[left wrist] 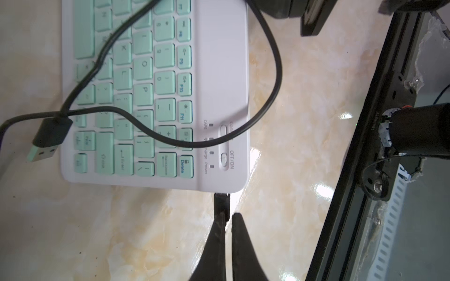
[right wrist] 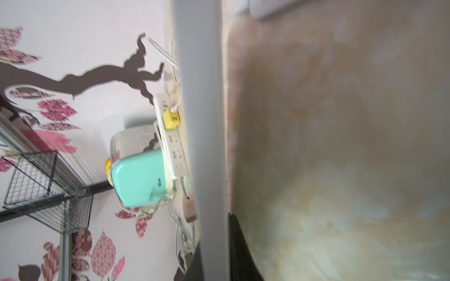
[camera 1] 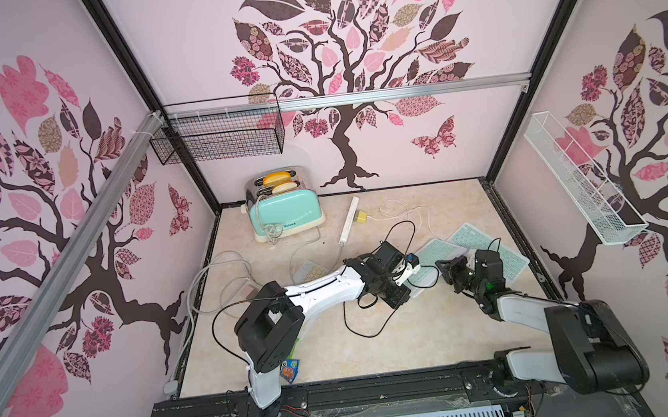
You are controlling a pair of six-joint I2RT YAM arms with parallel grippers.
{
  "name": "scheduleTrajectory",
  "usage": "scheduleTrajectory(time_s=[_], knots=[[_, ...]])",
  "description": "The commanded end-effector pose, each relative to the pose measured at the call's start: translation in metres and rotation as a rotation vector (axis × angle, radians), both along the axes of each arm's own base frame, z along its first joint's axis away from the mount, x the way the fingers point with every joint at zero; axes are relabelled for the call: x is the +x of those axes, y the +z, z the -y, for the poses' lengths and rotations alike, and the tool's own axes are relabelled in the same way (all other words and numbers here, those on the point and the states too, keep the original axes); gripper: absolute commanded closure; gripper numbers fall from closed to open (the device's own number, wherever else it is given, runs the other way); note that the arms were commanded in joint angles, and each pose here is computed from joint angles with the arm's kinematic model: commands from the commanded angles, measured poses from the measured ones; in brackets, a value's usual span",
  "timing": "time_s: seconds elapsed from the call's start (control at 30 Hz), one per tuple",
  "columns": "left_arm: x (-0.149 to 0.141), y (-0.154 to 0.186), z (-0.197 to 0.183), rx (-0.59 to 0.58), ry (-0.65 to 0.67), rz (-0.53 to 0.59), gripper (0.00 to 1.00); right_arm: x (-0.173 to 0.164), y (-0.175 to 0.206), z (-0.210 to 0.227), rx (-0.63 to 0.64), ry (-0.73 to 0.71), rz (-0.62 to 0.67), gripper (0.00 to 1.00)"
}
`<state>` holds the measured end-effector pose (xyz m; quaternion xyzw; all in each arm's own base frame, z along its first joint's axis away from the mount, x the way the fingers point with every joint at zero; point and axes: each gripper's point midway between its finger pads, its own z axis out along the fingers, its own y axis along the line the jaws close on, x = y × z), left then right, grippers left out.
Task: Unplug the wireless keyboard
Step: Pick up the keyboard from the center of the board.
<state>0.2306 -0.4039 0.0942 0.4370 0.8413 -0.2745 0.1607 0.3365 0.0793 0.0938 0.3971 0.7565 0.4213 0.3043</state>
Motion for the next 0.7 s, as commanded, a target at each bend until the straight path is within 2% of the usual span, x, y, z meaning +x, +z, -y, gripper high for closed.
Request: scheduleTrajectory(time_s=[0.0,0.17,0.3,0.43,0.57,0.67], knots=[[-0.005,0.009,0.010,-0.072,0.008,-0.032,0.78,-0.002,0.018,0.010,-0.210,0.046,0.005,0.95],[-0.007,0.041,0.006,-0.138,0.011,0.010,0.62,0.002,0.054,0.025,-0.439,0.085,0.055,1.00],[-0.004,0.064,-0.005,-0.175,0.039,0.034,0.59,0.011,0.087,0.031,-0.556,0.112,0.116,1.00],[0.007,0.084,-0.026,-0.205,0.120,0.043,0.55,0.019,0.130,0.036,-0.651,0.126,0.175,1.00],[0.026,0.104,-0.057,-0.256,0.245,0.054,0.52,0.021,0.178,0.048,-0.749,0.082,0.236,1.00],[0.032,0.113,-0.074,-0.279,0.286,0.078,0.51,0.021,0.212,0.049,-0.773,0.054,0.314,1.00]])
